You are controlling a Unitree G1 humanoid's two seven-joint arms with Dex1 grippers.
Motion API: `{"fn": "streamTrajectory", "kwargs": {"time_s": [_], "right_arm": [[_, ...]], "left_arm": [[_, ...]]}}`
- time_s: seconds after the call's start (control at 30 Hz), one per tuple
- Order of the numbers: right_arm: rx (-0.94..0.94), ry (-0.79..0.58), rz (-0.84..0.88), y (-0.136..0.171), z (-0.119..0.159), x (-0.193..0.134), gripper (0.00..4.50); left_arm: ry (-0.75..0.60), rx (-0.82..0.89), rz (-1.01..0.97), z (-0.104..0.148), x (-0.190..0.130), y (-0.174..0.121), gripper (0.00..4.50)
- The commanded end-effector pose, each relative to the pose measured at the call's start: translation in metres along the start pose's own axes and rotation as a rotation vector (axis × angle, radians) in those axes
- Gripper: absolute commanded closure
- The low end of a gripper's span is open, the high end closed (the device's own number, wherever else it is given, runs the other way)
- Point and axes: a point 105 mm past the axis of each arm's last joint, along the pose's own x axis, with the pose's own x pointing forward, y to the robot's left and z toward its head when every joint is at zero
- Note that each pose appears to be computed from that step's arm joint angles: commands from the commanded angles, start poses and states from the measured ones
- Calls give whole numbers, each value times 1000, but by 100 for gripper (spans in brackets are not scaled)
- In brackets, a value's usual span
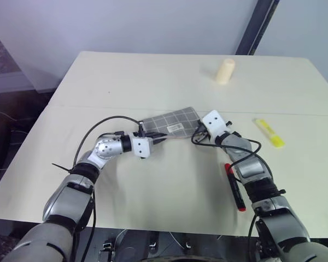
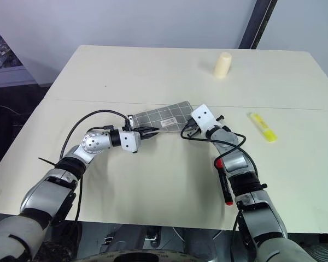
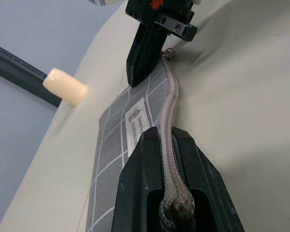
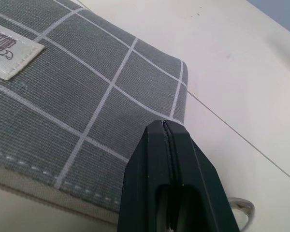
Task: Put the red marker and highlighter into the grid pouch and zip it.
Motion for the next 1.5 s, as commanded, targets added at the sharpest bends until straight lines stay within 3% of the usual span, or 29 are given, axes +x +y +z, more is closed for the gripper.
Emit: {"fn": "streamTrajectory", "kwargs": {"time_s": [0.03,0.17,0.3,0.47,0.77,0.87,1.1,1.3,1.5], "right_arm": [[60,-55,-30,-16,11,-11,396],[128,-91,-69,-37,19,-26,208],[85,-28,28,-34,7,-45,3],[91,-13,110,-29,6,-54,3],[84,59,128,-21,-7,-22,3],[95,57,134,-24,-6,-19,87],[95,57,168,-16,-4,-25,446],[68,32,232,10,13,-27,446],[-37,-44,326,51,52,-23,446]], "left_arm": [[6,-67,71,-4,-7,9,450],[-12,-110,136,-1,-10,19,450],[-9,-116,154,-1,-13,21,450],[-49,-128,191,5,-13,27,450],[-131,-89,170,21,-14,26,450],[-120,-80,177,20,-15,28,450],[-90,-73,195,16,-17,29,450],[-85,-70,194,16,-10,27,450],[-86,-53,177,21,8,19,450]]}}
